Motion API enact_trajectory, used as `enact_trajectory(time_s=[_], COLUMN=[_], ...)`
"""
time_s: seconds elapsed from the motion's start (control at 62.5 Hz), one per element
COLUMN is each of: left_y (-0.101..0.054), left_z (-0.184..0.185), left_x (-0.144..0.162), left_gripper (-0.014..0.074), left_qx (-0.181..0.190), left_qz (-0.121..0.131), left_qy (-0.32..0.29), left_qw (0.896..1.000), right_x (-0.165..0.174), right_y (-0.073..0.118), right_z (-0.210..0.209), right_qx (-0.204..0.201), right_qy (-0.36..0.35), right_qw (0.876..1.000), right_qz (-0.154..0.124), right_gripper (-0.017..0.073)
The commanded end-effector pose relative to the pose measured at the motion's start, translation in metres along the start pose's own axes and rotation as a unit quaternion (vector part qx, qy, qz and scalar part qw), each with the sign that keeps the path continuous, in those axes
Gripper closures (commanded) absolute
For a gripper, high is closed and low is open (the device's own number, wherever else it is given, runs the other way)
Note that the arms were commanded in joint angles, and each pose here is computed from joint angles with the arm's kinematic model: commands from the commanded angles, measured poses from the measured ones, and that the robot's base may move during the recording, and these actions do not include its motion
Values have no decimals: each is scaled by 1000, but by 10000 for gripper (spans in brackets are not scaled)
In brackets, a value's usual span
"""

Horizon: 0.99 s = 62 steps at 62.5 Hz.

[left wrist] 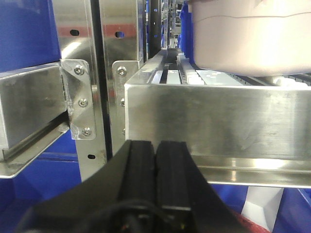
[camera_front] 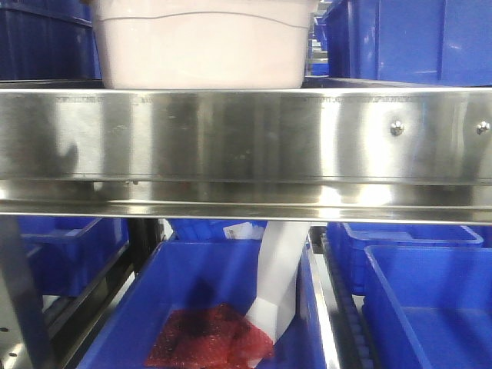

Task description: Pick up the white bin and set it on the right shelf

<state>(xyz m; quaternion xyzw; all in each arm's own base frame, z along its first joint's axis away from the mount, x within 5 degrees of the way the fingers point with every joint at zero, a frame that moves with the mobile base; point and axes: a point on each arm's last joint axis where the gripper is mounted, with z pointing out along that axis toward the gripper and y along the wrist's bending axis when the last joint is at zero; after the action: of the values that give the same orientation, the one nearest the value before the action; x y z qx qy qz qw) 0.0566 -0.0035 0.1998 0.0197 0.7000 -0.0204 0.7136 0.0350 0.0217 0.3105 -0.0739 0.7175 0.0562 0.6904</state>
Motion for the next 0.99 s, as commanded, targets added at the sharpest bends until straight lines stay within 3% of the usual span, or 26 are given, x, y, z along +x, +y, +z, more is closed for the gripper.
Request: enact_trajectory(time_s=[0.0,0.176,0.32,0.48,0.528,0.624,0.752,0.88,0.976], left_y=[1,1,1,1,1,1,1,1,1], left_z=[-1,-1,-1,-1,-1,-1,-1,-1,-1], left_x=[-2,-2,-2,-2,-2,-2,-2,-2,-2], left_gripper=[713,713,713,713,713,713,713,713,713], left_qx=[-4,-4,-4,-4,-4,-4,-4,-4,-4], left_qz=[-3,-3,-3,-3,-3,-3,-3,-3,-3], left_qy=[-40,-40,-40,-40,-40,-40,-40,-40,-40], left_qw=[999,999,999,999,999,999,999,999,999], right_x=[-14,-14,-10,11,19,35,62,87,104], right_y=[-3,-4,-11,-24,-26,-25,-23,-22,-22], right_z=[-1,-1,1,9,12,16,19,19,20], right_qx=[21,25,62,113,112,98,87,84,85], right_qy=[-42,-43,-38,-39,-46,-71,-83,-84,-75], right_qw=[999,999,997,993,993,992,992,993,993], right_qz=[5,-2,-26,10,10,-26,-30,-21,10], right_gripper=[491,491,491,491,491,491,491,491,491])
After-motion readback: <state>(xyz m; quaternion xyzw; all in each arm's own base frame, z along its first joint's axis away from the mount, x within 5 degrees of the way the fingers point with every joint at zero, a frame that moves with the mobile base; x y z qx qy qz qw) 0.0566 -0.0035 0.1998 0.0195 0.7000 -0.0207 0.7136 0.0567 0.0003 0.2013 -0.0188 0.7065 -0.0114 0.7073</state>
